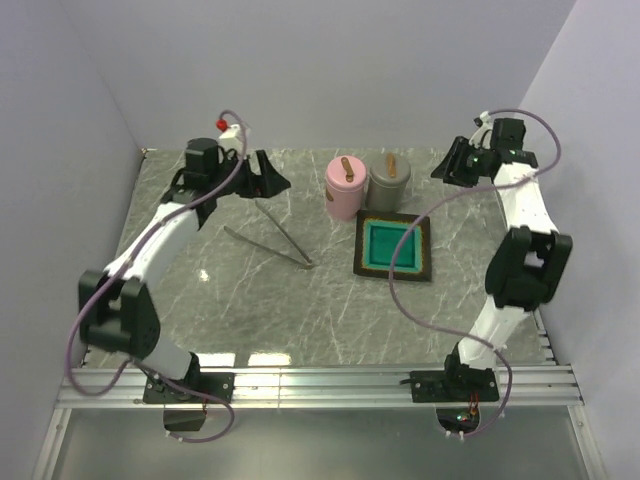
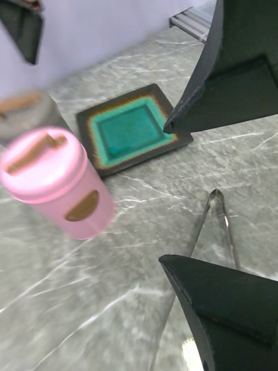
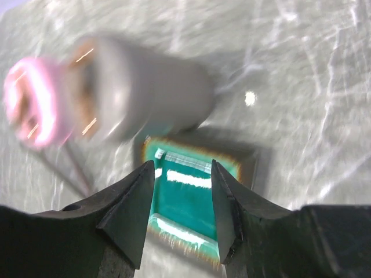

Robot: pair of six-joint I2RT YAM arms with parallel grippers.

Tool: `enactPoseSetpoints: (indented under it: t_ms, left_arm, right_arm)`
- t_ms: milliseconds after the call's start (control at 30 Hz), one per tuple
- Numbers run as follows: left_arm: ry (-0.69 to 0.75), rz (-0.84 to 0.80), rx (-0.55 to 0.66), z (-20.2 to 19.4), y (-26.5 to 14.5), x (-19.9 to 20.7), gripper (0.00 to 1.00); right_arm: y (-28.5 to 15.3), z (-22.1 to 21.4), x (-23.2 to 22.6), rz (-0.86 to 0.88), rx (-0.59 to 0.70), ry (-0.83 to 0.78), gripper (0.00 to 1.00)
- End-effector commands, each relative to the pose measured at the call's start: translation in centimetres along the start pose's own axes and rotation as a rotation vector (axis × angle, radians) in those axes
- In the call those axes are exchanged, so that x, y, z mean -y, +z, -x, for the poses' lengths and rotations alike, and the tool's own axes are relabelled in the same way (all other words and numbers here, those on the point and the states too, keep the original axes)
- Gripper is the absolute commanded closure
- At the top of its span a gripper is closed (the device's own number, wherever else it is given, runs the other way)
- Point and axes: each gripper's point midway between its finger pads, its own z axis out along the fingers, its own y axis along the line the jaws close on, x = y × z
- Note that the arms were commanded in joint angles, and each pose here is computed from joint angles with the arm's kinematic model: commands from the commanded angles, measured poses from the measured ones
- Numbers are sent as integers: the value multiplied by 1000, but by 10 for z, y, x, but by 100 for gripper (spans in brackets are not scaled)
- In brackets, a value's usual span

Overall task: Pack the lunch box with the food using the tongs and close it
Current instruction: Move the lunch box

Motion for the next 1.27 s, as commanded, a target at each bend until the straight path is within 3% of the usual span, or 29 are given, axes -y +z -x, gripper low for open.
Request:
enactPoseSetpoints:
  t_ms: [0, 200, 367, 433, 567, 667, 900, 1233]
  left_arm:
    - [103, 21, 141, 33, -44, 19, 7]
    - [189, 94, 180, 36, -95, 25, 1]
    - [251, 170, 131, 15, -121, 19, 1]
    - [272, 210, 110, 9, -127, 13, 0]
    - [308, 275, 93, -6, -145, 7, 1]
    - [329, 297, 75, -26, -154, 1, 1]
    - [284, 472, 14, -64, -167, -37, 0]
    - [299, 471, 41, -67, -177, -32, 0]
  right_arm:
    - [-46, -15, -33, 70, 24, -136, 49]
    - [-101, -54, -56, 104, 76, -249, 49]
    - [-135, -93, -68, 93, 100, -401, 45]
    - [-141, -112, -71, 74, 94, -462, 40]
    - [-142, -145, -74, 57, 80, -577, 14]
    - [-137, -170, -78, 65, 58, -624, 7]
    - [-129, -206, -82, 80, 31, -647, 4]
    - [-135, -216, -85, 87, 29, -655, 1]
